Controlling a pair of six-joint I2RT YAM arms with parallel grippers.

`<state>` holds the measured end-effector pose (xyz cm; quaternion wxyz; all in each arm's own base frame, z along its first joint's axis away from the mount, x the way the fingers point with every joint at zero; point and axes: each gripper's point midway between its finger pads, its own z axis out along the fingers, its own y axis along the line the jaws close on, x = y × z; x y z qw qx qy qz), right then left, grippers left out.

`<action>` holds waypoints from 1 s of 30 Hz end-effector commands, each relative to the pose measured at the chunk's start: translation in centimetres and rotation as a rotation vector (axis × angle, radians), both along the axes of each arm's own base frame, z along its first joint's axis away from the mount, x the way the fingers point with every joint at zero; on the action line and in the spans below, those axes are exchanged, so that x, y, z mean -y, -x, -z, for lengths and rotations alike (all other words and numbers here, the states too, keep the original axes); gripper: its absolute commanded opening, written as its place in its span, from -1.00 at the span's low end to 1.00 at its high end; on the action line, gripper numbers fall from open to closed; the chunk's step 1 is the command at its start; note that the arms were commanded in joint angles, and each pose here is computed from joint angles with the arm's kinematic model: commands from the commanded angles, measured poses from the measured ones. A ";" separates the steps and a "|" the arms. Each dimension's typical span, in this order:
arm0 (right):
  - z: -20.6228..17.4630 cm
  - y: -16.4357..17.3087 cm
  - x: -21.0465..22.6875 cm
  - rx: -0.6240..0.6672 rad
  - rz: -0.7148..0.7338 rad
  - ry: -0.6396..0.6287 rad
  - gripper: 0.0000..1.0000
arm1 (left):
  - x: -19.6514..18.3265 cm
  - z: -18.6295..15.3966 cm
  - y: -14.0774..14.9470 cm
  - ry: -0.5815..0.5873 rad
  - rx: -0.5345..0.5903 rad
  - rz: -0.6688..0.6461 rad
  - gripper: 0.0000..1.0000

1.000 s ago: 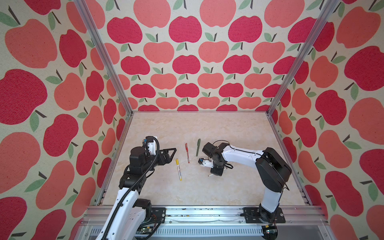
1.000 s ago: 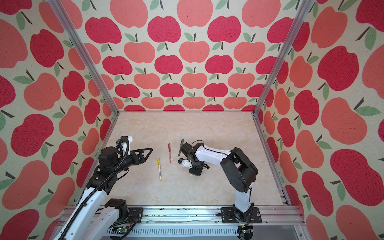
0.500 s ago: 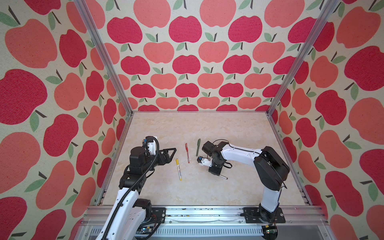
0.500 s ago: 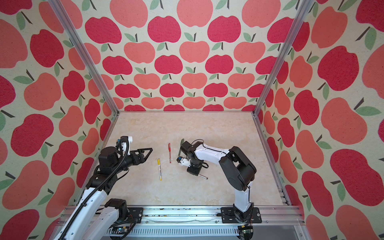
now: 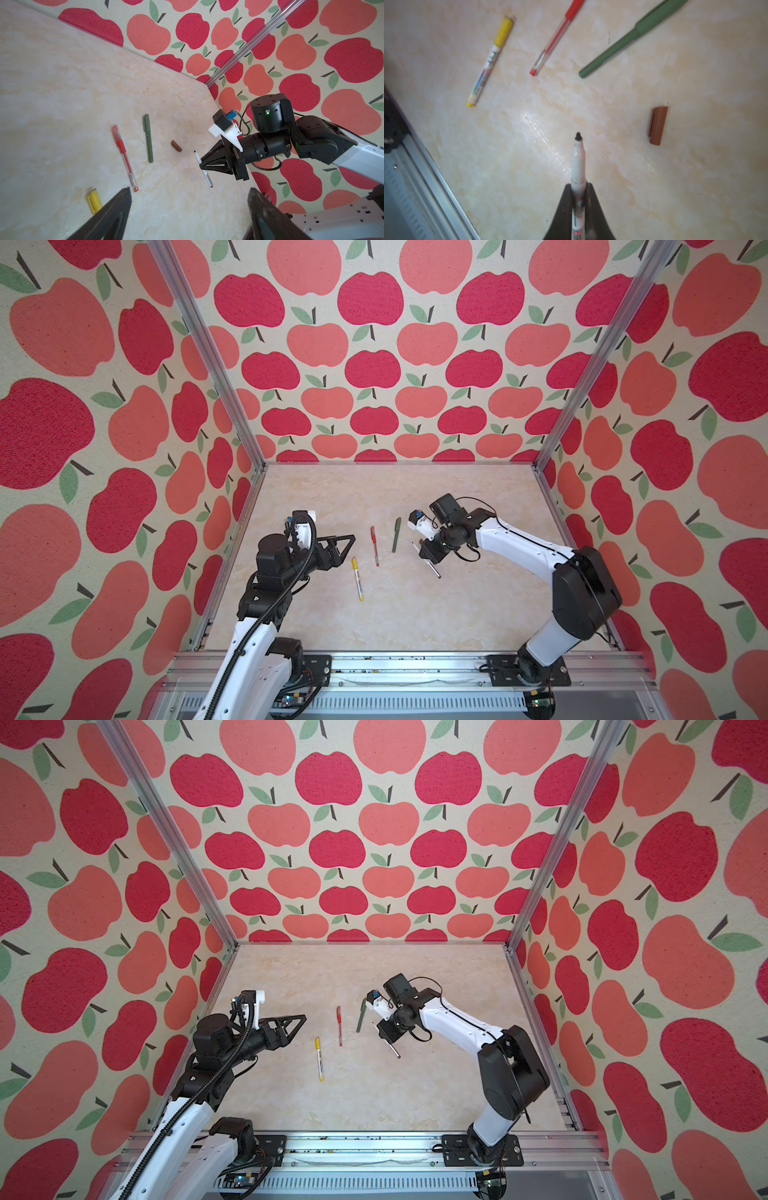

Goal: Insert pens into pen caps
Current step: Pick up a pen at the center of the table, then pass a pen.

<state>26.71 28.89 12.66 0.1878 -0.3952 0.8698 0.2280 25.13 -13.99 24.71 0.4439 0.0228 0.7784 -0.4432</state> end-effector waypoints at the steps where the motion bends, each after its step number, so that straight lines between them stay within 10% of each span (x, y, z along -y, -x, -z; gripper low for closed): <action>1: -6.7 -0.9 -2.2 0.000 0.100 -0.346 -0.90 | 1.9 -1.6 0.8 0.040 0.090 0.114 0.78; 12: -17.1 -0.4 -3.4 -0.063 0.122 -0.822 -0.93 | 8.6 -2.0 1.9 0.018 0.289 0.313 0.73; 30: -18.0 4.4 -4.1 -0.175 -0.059 -0.908 -0.95 | 13.1 -3.6 1.2 0.031 0.335 0.442 0.28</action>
